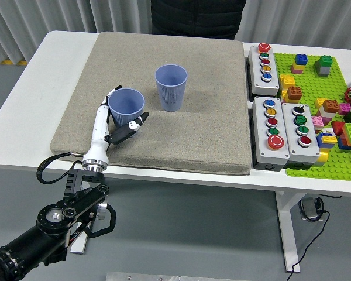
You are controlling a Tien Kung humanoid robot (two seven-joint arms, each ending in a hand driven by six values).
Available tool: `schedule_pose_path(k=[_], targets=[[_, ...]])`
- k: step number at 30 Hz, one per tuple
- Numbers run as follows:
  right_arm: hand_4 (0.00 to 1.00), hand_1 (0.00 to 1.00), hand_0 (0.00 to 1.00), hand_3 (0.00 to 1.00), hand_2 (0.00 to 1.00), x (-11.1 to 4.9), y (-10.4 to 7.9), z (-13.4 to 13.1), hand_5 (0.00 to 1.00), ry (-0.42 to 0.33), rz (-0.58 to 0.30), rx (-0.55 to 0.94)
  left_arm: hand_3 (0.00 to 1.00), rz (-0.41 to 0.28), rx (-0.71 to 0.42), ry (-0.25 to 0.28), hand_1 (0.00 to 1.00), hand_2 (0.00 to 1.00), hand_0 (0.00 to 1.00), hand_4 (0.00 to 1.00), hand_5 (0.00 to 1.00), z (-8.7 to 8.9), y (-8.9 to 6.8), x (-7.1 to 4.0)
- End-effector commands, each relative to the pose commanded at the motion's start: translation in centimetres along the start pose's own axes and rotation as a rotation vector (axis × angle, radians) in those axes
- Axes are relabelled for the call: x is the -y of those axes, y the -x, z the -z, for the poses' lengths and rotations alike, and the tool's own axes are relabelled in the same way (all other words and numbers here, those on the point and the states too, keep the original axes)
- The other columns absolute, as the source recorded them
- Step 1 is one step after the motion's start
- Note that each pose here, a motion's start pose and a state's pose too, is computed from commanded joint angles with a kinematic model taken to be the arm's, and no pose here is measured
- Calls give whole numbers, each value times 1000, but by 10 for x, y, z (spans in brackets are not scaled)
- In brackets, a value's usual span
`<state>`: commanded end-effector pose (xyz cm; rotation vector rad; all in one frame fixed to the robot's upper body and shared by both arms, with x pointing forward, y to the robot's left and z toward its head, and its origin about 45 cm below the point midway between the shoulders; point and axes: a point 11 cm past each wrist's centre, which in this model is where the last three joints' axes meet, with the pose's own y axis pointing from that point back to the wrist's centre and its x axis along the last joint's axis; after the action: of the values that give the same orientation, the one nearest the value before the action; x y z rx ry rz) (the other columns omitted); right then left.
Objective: Pick cup pour cup place
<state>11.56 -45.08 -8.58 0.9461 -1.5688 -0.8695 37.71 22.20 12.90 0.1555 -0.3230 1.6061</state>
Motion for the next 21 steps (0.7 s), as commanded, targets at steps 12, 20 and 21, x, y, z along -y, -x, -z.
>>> schedule_pose_path(k=[12,20,21], targets=[[20,704,701,626,650,0,0,1,315,-2,0,2,986,-3,18,0,789,962,758,997,449,2,-5,1],[20,704,701,627,648,0,0,-2,316,3,-1,-4,990,1,21,2,793,969,766,998,450,2,-8,-4],[20,704,701,627,648,0,0,-3,316,4,-1,-4,990,2,23,2,793,969,766,998,450,2,-9,-4]])
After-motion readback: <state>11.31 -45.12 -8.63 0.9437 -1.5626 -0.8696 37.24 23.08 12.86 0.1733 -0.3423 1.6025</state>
